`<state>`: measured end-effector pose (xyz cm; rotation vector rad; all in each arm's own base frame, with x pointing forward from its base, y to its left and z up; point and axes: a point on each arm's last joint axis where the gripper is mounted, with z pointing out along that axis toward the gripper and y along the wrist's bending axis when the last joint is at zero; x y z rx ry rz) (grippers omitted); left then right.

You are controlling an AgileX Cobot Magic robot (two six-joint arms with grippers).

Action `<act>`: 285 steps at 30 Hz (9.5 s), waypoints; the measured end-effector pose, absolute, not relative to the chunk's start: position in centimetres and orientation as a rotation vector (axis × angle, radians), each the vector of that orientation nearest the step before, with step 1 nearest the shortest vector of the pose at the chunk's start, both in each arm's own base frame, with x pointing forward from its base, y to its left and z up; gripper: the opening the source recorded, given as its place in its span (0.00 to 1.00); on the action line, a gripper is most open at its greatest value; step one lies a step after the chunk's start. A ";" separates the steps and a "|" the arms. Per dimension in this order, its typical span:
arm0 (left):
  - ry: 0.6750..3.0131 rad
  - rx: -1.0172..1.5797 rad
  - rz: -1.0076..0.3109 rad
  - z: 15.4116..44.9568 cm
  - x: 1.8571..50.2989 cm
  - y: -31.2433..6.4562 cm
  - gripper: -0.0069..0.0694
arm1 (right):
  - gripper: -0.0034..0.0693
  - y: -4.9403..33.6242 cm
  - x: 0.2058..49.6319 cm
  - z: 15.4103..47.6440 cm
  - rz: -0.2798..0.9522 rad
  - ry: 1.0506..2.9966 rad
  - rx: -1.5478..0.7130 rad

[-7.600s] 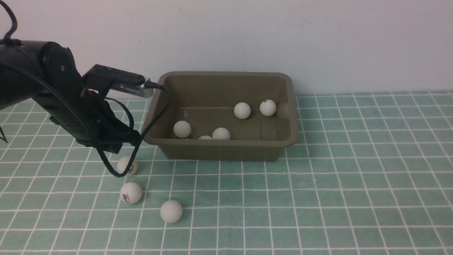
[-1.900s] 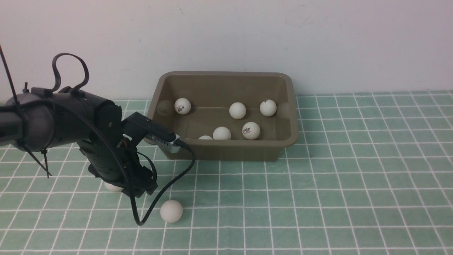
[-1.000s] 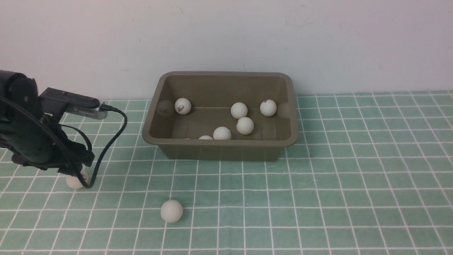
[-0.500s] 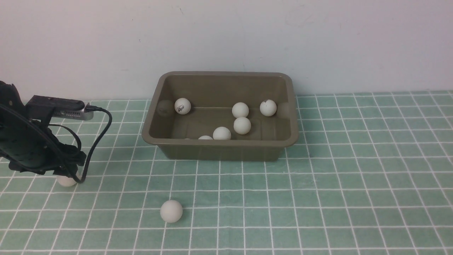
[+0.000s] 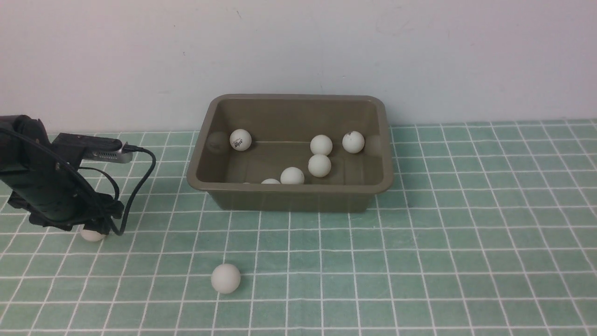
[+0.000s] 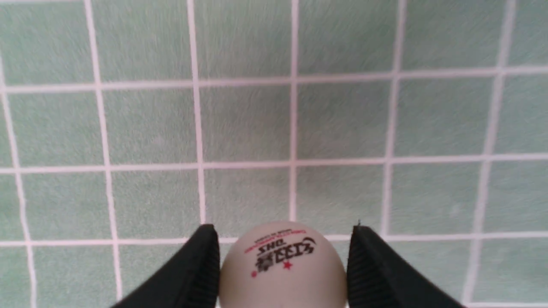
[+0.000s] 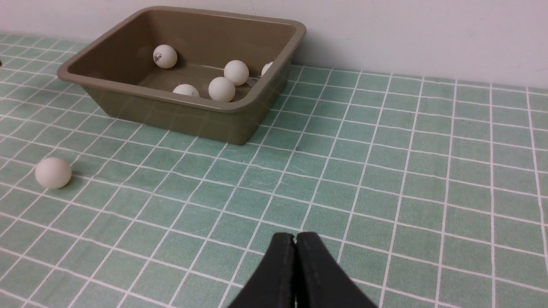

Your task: Put the table tennis balls in the box on the green coffee tablecloth.

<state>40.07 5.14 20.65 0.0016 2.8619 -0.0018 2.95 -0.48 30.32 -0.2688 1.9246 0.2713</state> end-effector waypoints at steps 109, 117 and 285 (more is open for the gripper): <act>3.030 0.585 -0.334 15.3 32.0 -13.7 0.55 | 0.03 -0.5 3.0 30.4 0.259 1.918 -0.271; 3.123 0.667 -0.388 18.8 32.7 -14.3 0.55 | 0.03 -0.5 3.0 30.4 0.259 1.918 -0.271; 1.884 -0.051 0.037 17.1 5.2 0.3 0.08 | 0.03 -0.9 3.1 30.4 0.200 1.905 -0.276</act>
